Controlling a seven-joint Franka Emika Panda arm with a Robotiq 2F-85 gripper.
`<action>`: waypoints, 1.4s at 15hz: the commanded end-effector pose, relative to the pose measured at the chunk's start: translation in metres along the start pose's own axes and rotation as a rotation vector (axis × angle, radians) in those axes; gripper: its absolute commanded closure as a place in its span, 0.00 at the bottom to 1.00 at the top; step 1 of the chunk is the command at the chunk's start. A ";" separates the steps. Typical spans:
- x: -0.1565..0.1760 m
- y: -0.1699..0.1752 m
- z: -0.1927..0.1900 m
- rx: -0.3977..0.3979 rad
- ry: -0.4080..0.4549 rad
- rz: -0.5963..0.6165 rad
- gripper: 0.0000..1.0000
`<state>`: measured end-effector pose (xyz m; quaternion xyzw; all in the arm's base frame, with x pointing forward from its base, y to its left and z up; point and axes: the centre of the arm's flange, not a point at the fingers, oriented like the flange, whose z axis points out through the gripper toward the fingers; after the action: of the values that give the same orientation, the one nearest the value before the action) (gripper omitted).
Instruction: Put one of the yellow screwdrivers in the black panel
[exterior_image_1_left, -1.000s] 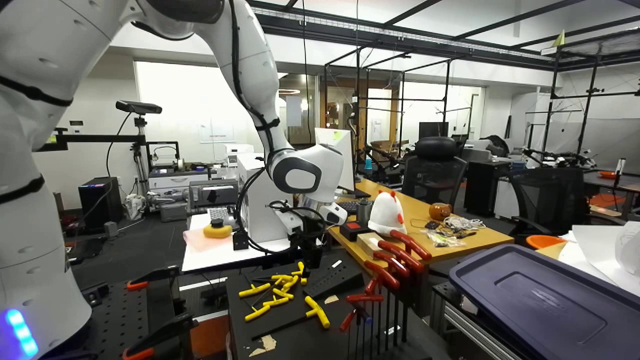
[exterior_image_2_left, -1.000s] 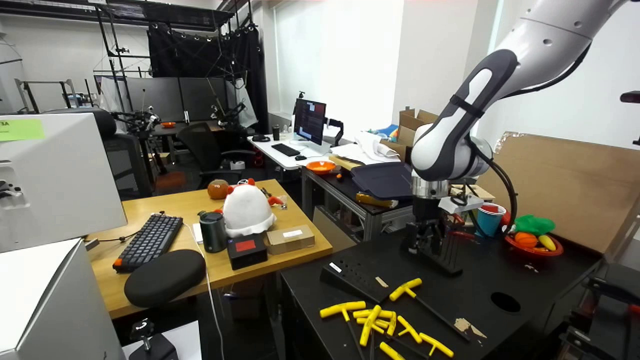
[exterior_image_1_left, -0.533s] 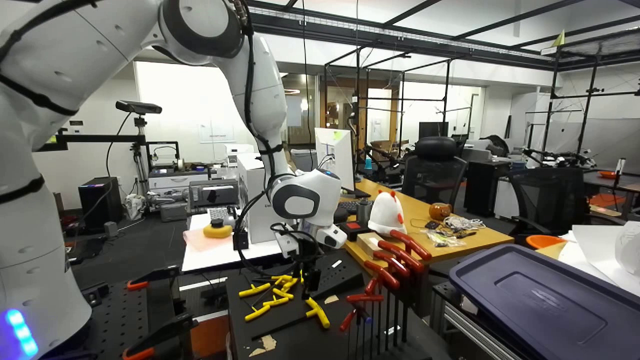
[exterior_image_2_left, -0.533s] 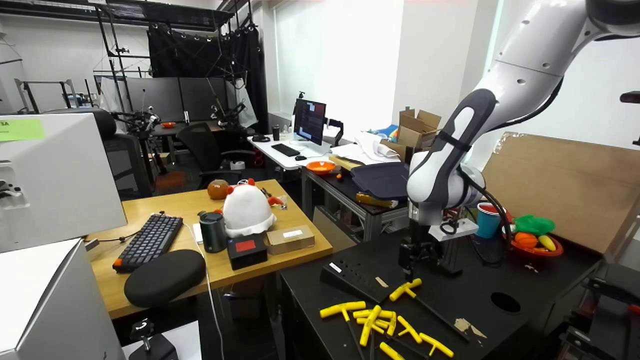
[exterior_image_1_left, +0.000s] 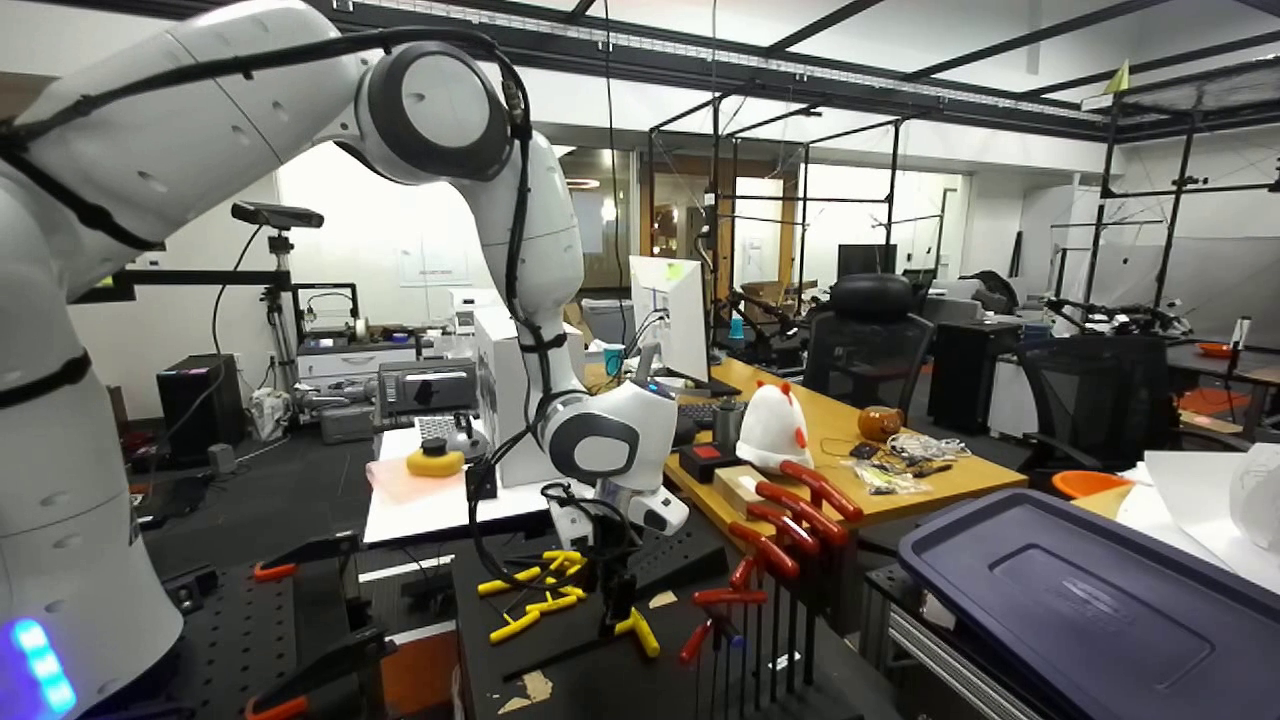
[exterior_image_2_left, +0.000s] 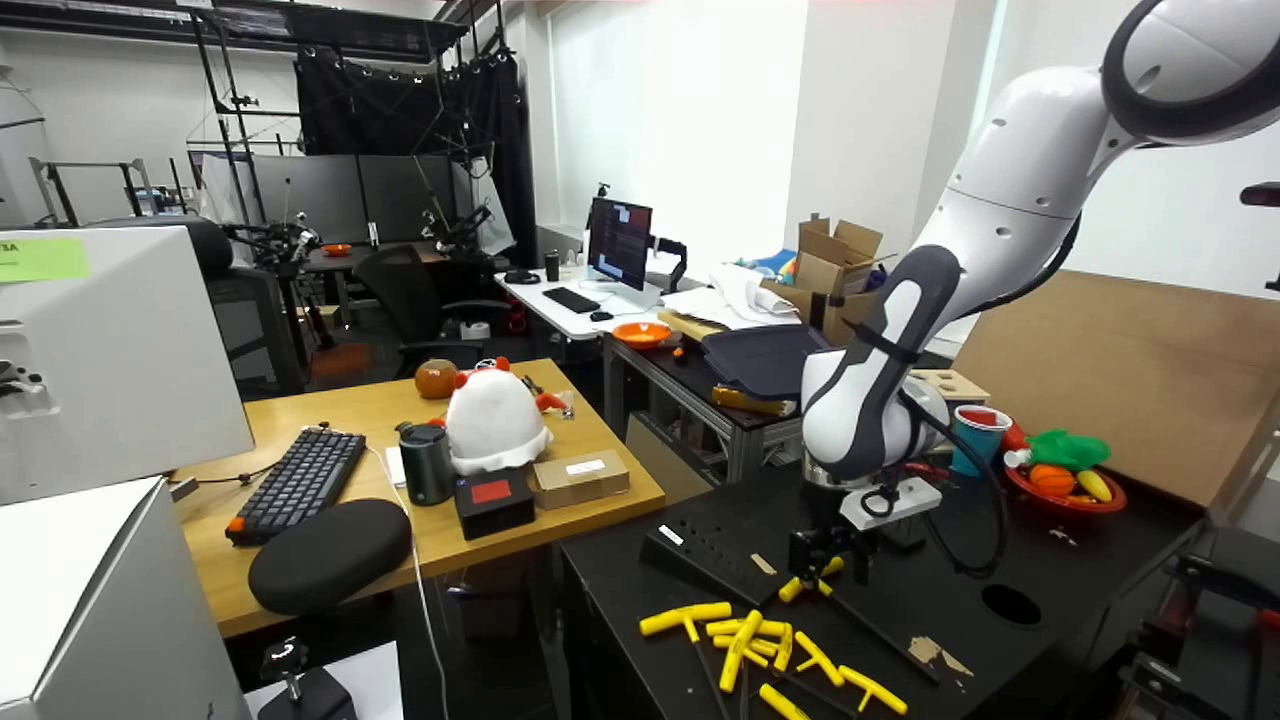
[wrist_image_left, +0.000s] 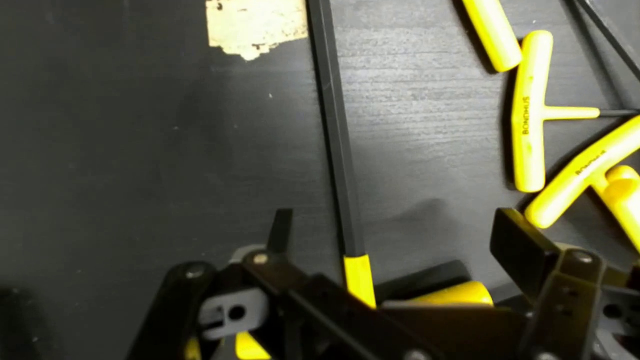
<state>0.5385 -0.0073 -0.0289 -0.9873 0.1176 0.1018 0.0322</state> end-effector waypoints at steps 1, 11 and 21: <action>0.016 -0.005 0.014 -0.036 0.024 0.015 0.00; 0.009 -0.015 0.026 -0.077 0.123 0.030 0.00; 0.035 -0.016 -0.028 -0.036 0.253 0.026 0.58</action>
<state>0.5750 0.0016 -0.0276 -0.9919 0.1266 -0.0060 -0.0044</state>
